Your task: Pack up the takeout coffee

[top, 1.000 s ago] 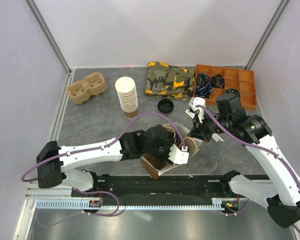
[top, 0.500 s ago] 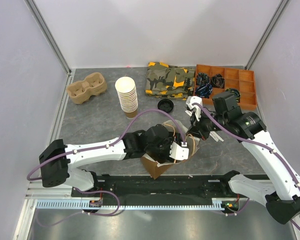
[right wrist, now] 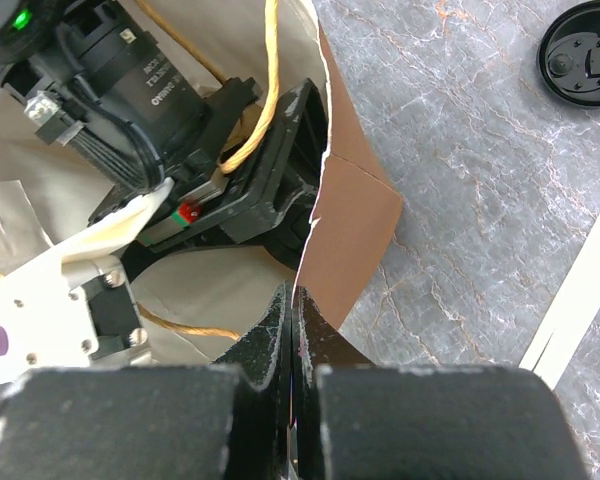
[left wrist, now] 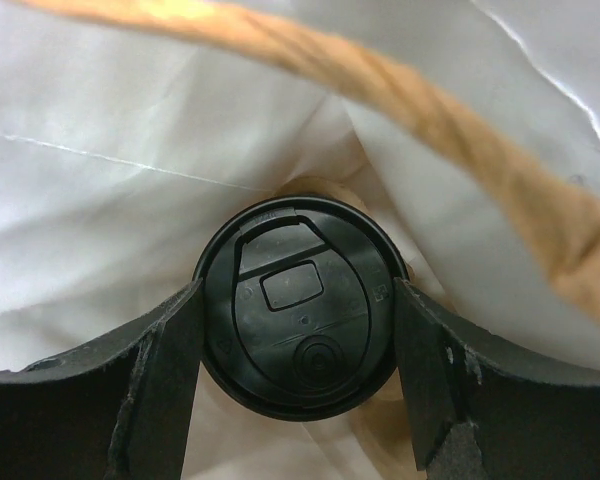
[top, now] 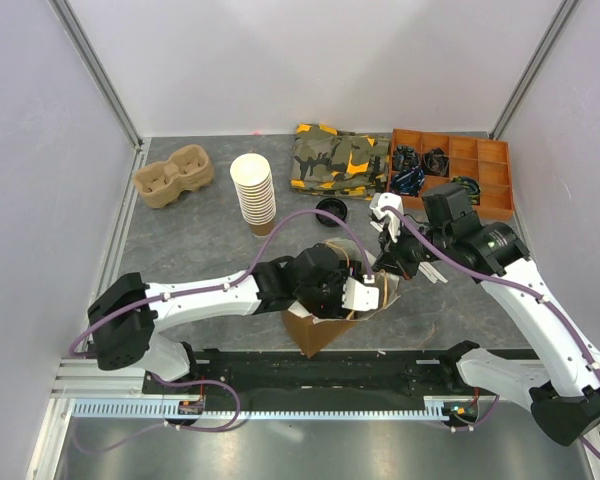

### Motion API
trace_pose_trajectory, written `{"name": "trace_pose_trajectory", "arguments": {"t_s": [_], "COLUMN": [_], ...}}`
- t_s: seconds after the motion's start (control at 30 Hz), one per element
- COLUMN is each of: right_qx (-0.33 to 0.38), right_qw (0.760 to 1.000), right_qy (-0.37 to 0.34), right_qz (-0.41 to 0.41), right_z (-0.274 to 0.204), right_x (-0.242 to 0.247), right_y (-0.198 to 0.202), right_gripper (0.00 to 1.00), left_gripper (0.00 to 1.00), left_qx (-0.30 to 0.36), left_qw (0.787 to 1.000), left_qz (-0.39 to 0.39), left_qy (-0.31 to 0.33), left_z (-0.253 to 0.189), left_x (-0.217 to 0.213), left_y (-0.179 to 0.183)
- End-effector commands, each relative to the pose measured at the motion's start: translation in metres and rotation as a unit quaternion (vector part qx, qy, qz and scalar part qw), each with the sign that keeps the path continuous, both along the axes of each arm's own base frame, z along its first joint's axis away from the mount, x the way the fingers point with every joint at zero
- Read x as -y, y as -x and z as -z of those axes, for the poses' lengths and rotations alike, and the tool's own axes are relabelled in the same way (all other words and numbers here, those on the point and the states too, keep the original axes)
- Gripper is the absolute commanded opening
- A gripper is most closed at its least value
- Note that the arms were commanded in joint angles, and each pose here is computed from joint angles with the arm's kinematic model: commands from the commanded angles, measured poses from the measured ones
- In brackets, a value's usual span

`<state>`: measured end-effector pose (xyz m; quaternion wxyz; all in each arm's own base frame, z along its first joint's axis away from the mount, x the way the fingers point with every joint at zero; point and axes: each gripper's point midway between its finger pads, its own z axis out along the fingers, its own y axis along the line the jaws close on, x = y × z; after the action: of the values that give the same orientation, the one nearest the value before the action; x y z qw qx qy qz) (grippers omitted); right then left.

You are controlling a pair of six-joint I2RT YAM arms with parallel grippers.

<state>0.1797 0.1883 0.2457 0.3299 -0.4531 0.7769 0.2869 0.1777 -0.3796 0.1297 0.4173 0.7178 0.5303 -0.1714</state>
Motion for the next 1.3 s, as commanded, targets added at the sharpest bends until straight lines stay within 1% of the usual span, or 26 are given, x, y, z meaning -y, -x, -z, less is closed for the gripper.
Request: {"name": "trace_pose_trajectory", "arguments": {"t_s": [0.0,0.33,0.43,0.47,0.53,0.57,0.63,0.67,0.73,0.83,0.87,0.93,0.97,1.27], "right_qx": [-0.009,-0.013,-0.014,-0.014,-0.015,-0.015,-0.015,-0.017,-0.017,-0.02,-0.021,-0.021,-0.021,-0.02], "right_qw": [1.0,1.0,1.0,1.0,1.0,1.0,1.0,0.999,1.0,0.999,0.999,0.999,0.999,0.999], "right_qy": [0.007,0.018,0.022,0.022,0.024,0.024,0.024,0.024,0.024,0.024,0.024,0.023,0.024,0.031], "right_qz": [-0.008,-0.01,-0.011,-0.012,-0.011,-0.011,-0.011,-0.011,-0.012,-0.009,-0.008,-0.008,-0.006,0.0], "right_z": [0.005,0.009,0.011,0.01,0.011,0.011,0.011,0.012,0.012,0.015,0.015,0.015,0.015,0.017], "right_x": [0.001,0.003,0.003,0.002,0.003,0.003,0.003,0.003,0.003,0.003,0.003,0.003,0.003,0.004], "right_y": [0.006,0.004,0.003,0.002,0.002,0.002,0.002,0.002,0.003,0.003,0.003,0.003,0.003,-0.002], "right_gripper": [0.0,0.0,0.0,0.0,0.0,0.0,0.0,0.0,0.0,0.0,0.0,0.0,0.0,0.0], "left_gripper": [0.22,0.23,0.33,0.41,0.49,0.55,0.61,0.66,0.69,0.81,0.88,0.93,1.0,1.0], "left_qx": [-0.093,-0.126,-0.119,-0.119,-0.109,-0.106,-0.097,-0.092,-0.085,-0.073,-0.069,-0.063,-0.057,-0.033], "left_qw": [0.992,0.987,0.988,0.989,0.991,0.991,0.993,0.993,0.994,0.995,0.996,0.996,0.997,0.999], "left_qz": [-0.026,-0.031,-0.034,-0.034,-0.035,-0.038,-0.04,-0.041,-0.04,-0.038,-0.039,-0.039,-0.042,-0.04], "left_qy": [-0.076,-0.098,-0.088,-0.086,-0.07,-0.071,-0.059,-0.06,-0.058,-0.051,-0.048,-0.043,-0.037,0.001], "left_z": [0.056,0.075,0.063,0.058,0.042,0.037,0.024,0.021,0.017,0.01,0.006,0.001,-0.003,-0.031], "left_x": [-0.029,-0.038,-0.033,-0.032,-0.027,-0.027,-0.023,-0.024,-0.024,-0.025,-0.025,-0.023,-0.022,-0.011], "left_y": [0.014,0.014,0.01,0.009,0.005,0.004,0.0,-0.001,-0.002,-0.003,-0.003,-0.004,-0.005,-0.008]}}
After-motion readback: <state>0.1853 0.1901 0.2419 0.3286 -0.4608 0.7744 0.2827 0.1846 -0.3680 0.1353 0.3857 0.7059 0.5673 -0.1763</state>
